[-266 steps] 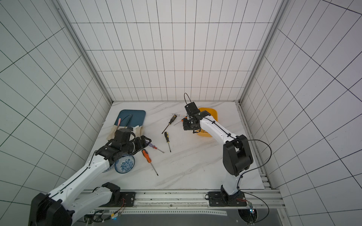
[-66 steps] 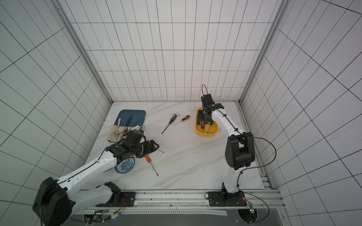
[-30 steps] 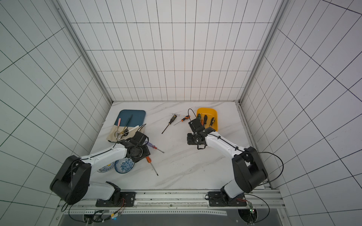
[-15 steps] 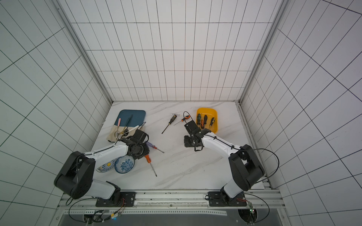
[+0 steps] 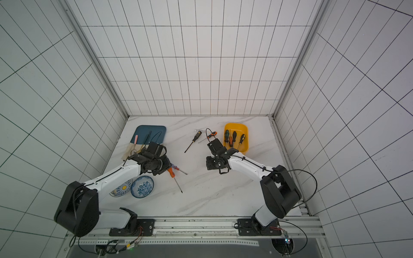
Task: Put the screwdriver on the desktop into the storage box
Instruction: Pick up the screwdriver from the center of the board.
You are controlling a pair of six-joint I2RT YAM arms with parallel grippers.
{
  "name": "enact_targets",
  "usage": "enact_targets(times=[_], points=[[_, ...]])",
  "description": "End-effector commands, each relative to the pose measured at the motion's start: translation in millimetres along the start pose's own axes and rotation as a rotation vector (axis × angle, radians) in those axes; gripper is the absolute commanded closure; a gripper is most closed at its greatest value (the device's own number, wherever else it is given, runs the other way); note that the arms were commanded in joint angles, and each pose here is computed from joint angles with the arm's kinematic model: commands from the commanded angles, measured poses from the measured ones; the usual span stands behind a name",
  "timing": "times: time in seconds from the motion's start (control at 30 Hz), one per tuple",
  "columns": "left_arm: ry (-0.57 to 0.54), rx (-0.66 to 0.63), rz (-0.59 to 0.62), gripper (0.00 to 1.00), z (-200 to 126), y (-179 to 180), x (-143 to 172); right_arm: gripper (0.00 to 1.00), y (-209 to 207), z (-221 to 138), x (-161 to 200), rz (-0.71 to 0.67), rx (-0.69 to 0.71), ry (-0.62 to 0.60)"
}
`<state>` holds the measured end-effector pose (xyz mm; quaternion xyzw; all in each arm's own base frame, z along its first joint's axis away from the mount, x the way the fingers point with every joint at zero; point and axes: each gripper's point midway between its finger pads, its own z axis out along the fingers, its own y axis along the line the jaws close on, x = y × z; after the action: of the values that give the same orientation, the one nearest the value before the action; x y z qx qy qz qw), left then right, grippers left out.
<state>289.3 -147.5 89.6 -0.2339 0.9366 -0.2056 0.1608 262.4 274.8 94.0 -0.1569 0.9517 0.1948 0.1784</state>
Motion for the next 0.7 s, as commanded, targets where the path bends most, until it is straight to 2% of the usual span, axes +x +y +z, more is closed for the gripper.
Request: enact_targets(times=[0.0,0.27,0.47,0.67], points=[[-0.049,0.131,0.054,1.0,-20.6,-39.8,-9.3,0.52,42.8,-21.7,-18.7,-0.058,-0.185,-0.055],[-0.106,0.321,0.178,1.0,-45.9,-99.3,-2.2,0.51,98.5,-39.4,-33.4,-0.082,-0.473,-0.055],[-0.12,0.393,0.223,1.0,-54.9,-117.6,4.3,0.51,129.6,-51.2,-35.7,-0.089,-0.657,-0.033],[-0.137,0.47,0.244,1.0,-67.3,-130.9,7.8,0.51,144.2,-52.0,-33.3,-0.109,-0.723,-0.006]])
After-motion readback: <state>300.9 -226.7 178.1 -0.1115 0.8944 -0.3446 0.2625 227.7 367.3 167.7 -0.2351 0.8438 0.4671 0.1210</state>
